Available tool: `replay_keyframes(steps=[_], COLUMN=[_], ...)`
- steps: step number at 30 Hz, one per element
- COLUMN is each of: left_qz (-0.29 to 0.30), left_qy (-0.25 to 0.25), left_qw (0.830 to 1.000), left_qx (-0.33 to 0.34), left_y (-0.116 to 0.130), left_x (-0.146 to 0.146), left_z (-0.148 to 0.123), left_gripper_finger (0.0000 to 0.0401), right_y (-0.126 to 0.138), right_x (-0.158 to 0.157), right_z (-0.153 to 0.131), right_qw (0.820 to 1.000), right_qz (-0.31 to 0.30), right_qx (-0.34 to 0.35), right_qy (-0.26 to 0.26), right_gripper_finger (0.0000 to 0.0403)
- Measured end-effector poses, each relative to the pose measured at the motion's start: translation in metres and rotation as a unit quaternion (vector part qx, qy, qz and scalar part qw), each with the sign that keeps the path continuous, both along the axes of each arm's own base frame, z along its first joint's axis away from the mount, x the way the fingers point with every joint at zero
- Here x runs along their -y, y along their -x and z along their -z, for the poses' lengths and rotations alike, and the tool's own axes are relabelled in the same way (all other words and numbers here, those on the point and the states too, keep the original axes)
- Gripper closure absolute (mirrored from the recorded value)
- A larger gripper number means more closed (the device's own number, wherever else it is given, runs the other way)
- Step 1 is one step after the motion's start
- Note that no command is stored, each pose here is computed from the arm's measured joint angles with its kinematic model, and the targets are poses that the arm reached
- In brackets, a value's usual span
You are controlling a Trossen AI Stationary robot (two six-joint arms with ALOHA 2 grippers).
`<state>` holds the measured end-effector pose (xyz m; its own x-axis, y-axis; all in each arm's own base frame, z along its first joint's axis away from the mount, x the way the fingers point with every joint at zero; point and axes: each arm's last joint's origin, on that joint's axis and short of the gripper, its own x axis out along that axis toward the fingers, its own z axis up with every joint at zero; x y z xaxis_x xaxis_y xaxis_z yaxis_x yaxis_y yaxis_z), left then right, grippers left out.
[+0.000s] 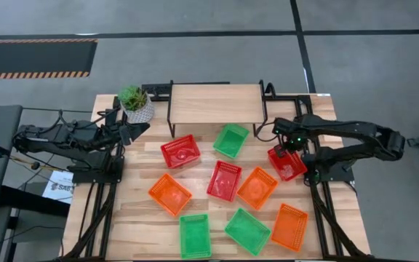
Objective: Stack baskets on shelf by color
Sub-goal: Put the middle right red bin on the shelf
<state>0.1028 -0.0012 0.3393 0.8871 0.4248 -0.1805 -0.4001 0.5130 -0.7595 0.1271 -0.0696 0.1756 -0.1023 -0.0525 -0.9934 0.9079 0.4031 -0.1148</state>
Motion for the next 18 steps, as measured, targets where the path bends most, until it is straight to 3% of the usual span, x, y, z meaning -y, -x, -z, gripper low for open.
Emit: replay_keyframes(steps=[2,9,18], left_qz=[0.000,-0.001,-0.003], left_qy=[0.000,0.001,0.011], left_qw=[1.000,1.000,1.000], left_qx=[0.000,-0.006,-0.002], left_y=[0.000,0.000,0.000], left_x=[0.000,0.000,0.000], left_z=[0.000,0.001,0.001], left_gripper_finger=[0.0209,0.0209,0.0209], right_y=[-0.002,-0.006,-0.008], right_x=[0.001,0.000,-0.006], right_z=[0.002,-0.005,-0.064], right_qw=[1.000,1.000,0.998], right_qz=[0.000,0.003,0.030], right_qx=[-0.006,-0.005,0.046], right_qy=[-0.003,-0.010,0.005], right_gripper_finger=[0.0386,0.0394,0.0398])
